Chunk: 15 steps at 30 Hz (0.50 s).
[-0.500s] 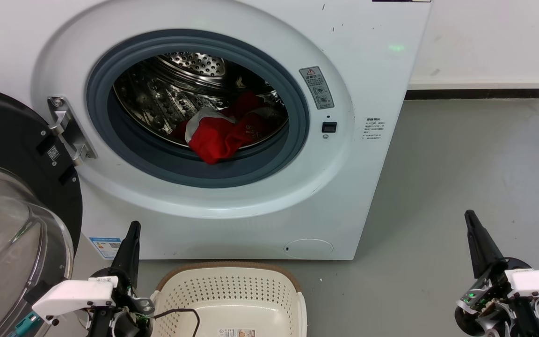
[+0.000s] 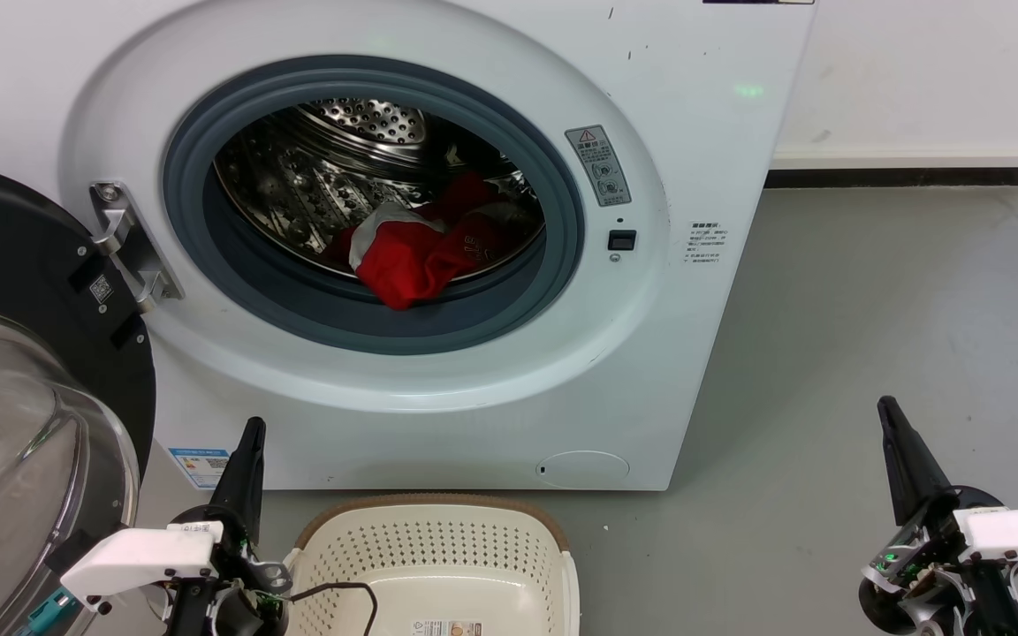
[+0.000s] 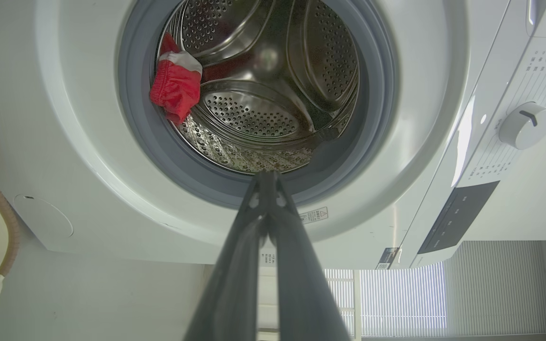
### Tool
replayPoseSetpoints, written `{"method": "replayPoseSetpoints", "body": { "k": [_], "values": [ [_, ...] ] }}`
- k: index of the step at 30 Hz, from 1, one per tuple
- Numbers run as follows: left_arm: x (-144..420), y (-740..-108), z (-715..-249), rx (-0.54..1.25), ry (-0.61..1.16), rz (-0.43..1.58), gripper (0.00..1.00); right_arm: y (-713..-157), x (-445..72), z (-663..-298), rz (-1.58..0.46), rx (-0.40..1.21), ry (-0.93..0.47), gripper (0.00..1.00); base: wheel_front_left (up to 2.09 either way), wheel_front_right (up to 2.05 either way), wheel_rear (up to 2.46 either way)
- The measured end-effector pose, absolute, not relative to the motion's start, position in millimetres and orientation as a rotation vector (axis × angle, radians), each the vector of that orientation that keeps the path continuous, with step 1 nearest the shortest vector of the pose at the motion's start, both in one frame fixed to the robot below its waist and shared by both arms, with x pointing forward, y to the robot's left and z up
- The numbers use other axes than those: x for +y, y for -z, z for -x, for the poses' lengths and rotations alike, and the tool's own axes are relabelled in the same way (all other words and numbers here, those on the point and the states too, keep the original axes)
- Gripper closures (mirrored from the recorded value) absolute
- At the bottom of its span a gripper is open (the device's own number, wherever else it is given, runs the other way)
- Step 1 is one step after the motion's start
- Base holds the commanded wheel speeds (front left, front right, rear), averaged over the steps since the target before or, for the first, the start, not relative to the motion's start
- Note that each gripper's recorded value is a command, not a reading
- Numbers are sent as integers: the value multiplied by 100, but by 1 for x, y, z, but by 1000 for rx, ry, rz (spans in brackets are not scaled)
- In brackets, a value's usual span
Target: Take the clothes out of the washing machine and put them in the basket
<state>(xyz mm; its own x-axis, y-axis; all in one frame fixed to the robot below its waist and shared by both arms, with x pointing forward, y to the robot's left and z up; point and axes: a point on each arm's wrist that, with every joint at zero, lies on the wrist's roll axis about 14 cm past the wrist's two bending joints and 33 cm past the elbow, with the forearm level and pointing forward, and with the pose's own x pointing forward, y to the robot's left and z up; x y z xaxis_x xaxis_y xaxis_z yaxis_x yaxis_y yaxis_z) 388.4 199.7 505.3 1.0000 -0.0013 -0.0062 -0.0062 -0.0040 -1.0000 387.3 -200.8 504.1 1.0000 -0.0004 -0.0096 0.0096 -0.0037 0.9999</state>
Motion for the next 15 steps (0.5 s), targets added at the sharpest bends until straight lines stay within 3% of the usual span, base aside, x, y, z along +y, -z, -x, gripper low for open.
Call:
{"method": "replayPoseSetpoints", "body": {
  "k": [15],
  "values": [
    [200, -505, -388, 6, -4, 1575, 100, -504, -201, -387, -1574, 7, 8, 100, 0, 0, 0]
  ]
}}
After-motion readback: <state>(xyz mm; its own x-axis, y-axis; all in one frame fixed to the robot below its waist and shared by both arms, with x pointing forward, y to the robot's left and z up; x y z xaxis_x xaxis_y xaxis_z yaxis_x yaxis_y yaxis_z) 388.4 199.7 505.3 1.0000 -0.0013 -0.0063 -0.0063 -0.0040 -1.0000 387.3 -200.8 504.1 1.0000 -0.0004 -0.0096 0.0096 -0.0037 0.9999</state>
